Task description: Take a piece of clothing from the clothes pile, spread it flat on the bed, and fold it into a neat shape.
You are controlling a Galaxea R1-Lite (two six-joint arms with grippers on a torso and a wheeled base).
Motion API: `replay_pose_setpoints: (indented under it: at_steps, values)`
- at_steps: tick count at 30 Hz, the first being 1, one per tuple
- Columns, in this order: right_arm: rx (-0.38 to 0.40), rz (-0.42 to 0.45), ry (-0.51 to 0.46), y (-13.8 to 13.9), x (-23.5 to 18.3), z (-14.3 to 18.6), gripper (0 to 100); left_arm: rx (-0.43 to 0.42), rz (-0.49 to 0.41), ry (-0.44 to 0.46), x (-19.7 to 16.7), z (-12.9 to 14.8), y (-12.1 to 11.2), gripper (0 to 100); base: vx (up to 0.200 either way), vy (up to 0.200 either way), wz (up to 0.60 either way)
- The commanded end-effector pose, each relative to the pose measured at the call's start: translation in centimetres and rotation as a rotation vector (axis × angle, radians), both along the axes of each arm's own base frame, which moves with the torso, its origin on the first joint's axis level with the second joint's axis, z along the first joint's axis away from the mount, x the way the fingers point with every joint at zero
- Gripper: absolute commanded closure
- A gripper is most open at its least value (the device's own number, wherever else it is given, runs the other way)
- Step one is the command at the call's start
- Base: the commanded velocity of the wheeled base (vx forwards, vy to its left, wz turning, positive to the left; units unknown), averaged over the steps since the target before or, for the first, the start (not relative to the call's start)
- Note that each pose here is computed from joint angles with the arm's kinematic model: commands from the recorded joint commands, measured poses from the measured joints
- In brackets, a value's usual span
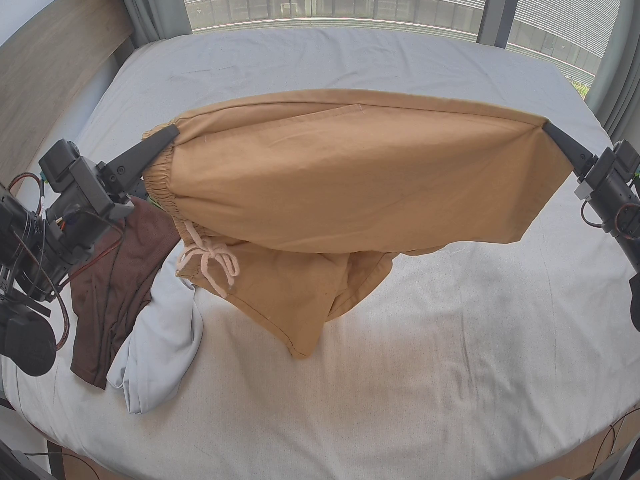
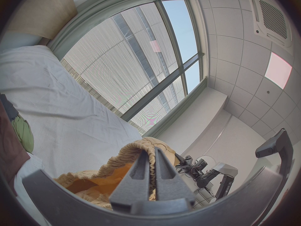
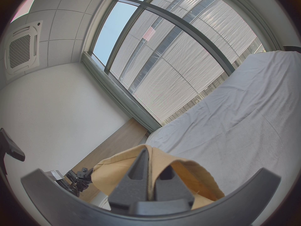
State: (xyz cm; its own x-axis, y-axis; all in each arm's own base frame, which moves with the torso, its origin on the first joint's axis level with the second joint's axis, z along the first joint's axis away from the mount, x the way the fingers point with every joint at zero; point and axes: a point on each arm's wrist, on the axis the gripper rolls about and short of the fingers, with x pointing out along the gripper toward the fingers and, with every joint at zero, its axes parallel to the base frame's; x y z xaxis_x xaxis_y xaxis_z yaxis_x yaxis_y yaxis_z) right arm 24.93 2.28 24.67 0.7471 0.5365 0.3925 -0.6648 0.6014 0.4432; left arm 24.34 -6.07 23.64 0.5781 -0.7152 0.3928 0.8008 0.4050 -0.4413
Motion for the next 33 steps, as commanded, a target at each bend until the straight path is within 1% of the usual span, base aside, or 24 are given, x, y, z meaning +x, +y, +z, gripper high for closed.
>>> replay_pose_setpoints:
  at_steps: [1, 8, 22, 27, 30, 33]
  values:
    - [0.002, 0.008, -0.047, 0.1, -1.2, 1.3, 100, 0.004, 0.006, 0.022, 0.5, -0.6, 0.0, 100, 0.000, 0.000, 0.00]
    - [0.003, 0.006, -0.026, 0.1, -1.0, 0.7, 100, 0.019, 0.065, 0.063, 2.0, -1.8, 1.4, 100, 0.000, 0.000, 0.00]
    - [-0.011, 0.012, 0.053, 0.5, 0.7, -1.6, 100, 0.017, 0.068, 0.052, 1.9, -1.6, 1.5, 100, 0.000, 0.000, 0.00]
    - [-0.012, 0.034, 0.063, 1.0, 1.0, -1.9, 100, 0.014, 0.062, 0.042, 2.0, -1.3, 1.3, 100, 0.000, 0.000, 0.00]
    - [-0.015, 0.029, 0.093, 1.0, 2.0, -2.7, 100, 0.009, 0.065, 0.035, 2.3, -1.1, 1.2, 100, 0.000, 0.000, 0.00]
    - [-0.015, 0.024, 0.098, 0.9, 2.8, -2.9, 100, 0.007, 0.072, 0.035, 2.6, -1.1, 1.3, 100, 0.000, 0.000, 0.00]
